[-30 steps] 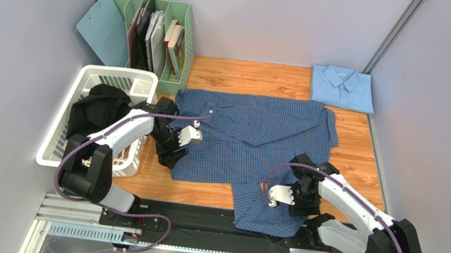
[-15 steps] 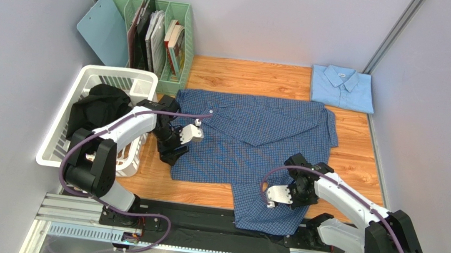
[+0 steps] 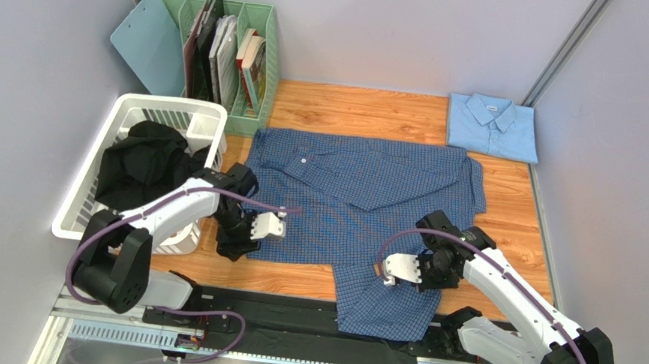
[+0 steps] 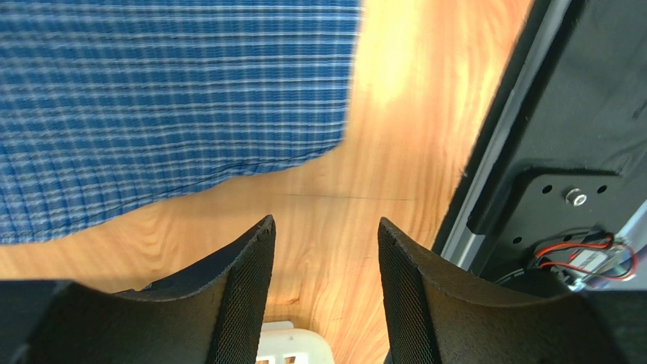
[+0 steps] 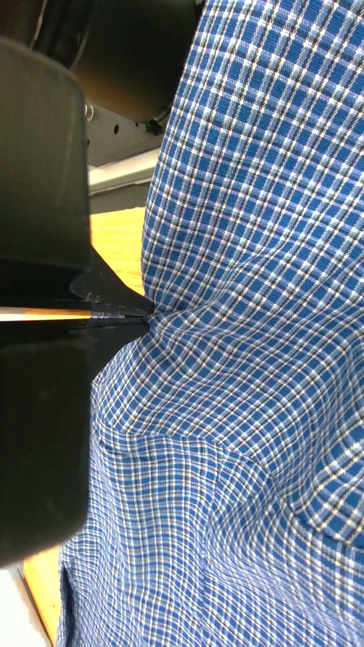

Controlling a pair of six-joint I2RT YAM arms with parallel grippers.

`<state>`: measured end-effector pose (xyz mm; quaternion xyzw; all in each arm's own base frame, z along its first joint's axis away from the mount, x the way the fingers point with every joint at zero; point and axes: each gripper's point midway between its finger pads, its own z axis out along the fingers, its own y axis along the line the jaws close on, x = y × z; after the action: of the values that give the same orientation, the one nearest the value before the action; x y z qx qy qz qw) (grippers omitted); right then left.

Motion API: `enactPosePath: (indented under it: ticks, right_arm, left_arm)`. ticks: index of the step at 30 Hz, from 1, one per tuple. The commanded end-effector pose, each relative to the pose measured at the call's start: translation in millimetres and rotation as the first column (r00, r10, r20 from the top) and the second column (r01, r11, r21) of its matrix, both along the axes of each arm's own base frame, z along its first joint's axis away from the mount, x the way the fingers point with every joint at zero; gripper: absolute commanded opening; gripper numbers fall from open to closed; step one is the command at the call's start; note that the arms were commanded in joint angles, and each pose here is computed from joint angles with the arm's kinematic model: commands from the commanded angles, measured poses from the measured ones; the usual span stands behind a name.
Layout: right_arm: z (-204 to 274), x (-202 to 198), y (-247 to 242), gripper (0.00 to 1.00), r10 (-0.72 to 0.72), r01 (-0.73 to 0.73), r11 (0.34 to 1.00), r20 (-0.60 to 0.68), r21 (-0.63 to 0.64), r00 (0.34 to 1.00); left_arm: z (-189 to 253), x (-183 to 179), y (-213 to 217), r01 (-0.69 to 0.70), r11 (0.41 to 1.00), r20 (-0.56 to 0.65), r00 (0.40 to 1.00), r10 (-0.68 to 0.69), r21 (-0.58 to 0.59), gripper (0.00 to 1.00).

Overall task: Fold and stack the long sleeve shirts
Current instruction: Fold the shirt

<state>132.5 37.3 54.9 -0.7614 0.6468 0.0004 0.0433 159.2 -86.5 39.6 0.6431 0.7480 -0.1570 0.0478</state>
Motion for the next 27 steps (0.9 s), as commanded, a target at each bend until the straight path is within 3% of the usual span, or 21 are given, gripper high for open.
enactPosePath:
  ticks: [1, 6, 11, 18, 21, 23, 24, 26, 27]
  right_arm:
    - [8.7, -3.1, 1.5, 0.00, -0.048, 0.049, 0.999, -0.013, 0.020, 0.999]
    - [13.0, -1.0, 0.9, 0.00, -0.087, 0.088, 0.996, -0.013, 0.029, 0.996]
    - [16.1, 1.2, 0.1, 0.00, -0.112, 0.112, 0.993, 0.001, 0.036, 0.994]
    - [16.4, 0.1, 0.1, 0.00, -0.137, 0.137, 0.990, 0.002, 0.044, 0.991]
    - [18.5, 0.3, 0.0, 0.00, -0.144, 0.143, 0.989, 0.009, 0.047, 0.990]
    - [19.9, -1.2, -0.6, 0.00, -0.147, 0.146, 0.988, 0.010, 0.051, 0.989]
    - [20.7, -1.4, -0.7, 0.00, -0.147, 0.146, 0.988, 0.011, 0.051, 0.989]
    - [22.7, -3.1, -1.6, 0.00, -0.148, 0.147, 0.988, 0.014, 0.052, 0.989]
    - [24.3, -3.6, -1.5, 0.00, -0.151, 0.150, 0.987, 0.015, 0.056, 0.988]
  left_arm:
    - [-2.8, -1.7, -4.0, 0.128, 0.992, 0.097, 0.987, -0.129, 0.015, 0.59]
    - [-1.3, -3.1, -25.9, 0.119, 0.992, 0.136, 0.984, -0.114, -0.031, 0.58]
    - [-14.5, 6.2, -36.5, 0.110, 0.994, 0.207, 0.972, -0.112, 0.017, 0.59]
    - [-30.6, -3.3, -38.7, 0.147, 0.987, 0.197, 0.968, -0.158, 0.070, 0.61]
    - [-33.7, -5.9, -40.4, 0.157, 0.984, 0.198, 0.965, -0.170, 0.082, 0.58]
    - [-33.4, -4.7, -40.4, 0.156, 0.984, 0.205, 0.964, -0.170, 0.082, 0.50]
    - [-34.3, -5.6, -38.6, 0.156, 0.984, 0.206, 0.964, -0.171, 0.089, 0.35]
    - [-35.1, -8.9, -34.3, 0.166, 0.981, 0.195, 0.963, -0.184, 0.104, 0.19]
    - [-33.7, -10.3, -32.8, 0.175, 0.979, 0.198, 0.961, -0.192, 0.104, 0.04]
